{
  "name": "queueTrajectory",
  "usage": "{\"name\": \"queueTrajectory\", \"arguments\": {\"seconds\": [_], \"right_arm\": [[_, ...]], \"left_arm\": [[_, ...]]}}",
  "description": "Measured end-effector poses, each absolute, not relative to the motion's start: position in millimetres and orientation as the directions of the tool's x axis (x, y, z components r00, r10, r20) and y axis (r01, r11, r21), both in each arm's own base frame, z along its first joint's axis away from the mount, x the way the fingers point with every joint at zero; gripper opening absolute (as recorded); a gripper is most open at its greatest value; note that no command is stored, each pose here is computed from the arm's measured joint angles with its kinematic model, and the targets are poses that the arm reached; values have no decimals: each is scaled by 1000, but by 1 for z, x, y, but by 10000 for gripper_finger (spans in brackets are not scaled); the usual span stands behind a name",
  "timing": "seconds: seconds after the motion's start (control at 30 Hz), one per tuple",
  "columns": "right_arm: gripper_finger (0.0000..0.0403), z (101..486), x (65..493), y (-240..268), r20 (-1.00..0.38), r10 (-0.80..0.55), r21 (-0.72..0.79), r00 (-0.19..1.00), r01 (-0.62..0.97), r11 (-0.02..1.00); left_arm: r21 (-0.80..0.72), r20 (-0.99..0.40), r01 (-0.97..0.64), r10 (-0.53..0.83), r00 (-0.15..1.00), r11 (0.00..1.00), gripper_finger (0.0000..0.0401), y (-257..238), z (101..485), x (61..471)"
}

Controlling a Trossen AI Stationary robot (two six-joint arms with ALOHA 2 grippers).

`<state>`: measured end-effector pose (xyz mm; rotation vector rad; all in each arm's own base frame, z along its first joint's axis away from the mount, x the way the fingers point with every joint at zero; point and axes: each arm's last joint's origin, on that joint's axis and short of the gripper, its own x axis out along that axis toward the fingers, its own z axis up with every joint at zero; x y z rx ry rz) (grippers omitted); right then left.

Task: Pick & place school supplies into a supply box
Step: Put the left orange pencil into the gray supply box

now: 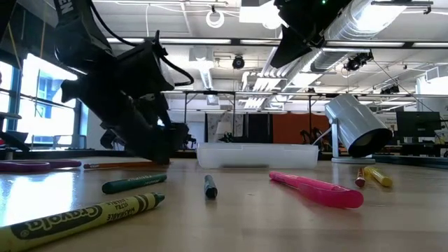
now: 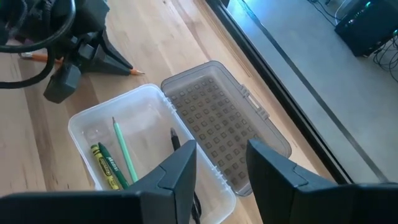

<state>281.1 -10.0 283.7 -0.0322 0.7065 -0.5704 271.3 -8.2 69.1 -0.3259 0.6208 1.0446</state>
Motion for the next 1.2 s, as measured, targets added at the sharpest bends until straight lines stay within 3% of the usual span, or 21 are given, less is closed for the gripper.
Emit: {"name": "queueTrajectory", "arguments": {"seconds": [0.23, 0.53, 0.8, 1.1, 1.2], "right_arm": [[126, 284, 281, -10, -605, -506, -202, 615, 495, 845], [126, 284, 281, -10, -605, -505, -176, 615, 515, 839], [126, 283, 281, -10, -608, -505, -171, 613, 520, 837], [126, 283, 281, -9, -625, -463, -145, 629, 489, 860], [126, 283, 282, -8, -634, -435, -143, 639, 457, 878]], "left_arm": [[28, -622, -812, 646, 442, 583, 12, -10, 124, 275], [-58, -550, -703, 565, 615, 708, 27, -4, 178, 273], [-4, -695, -748, 536, 479, 664, 68, -2, 150, 262], [23, -756, -746, 499, 423, 666, 179, -4, 112, 272], [36, -756, -793, 535, 377, 608, 204, -4, 97, 273]]}}
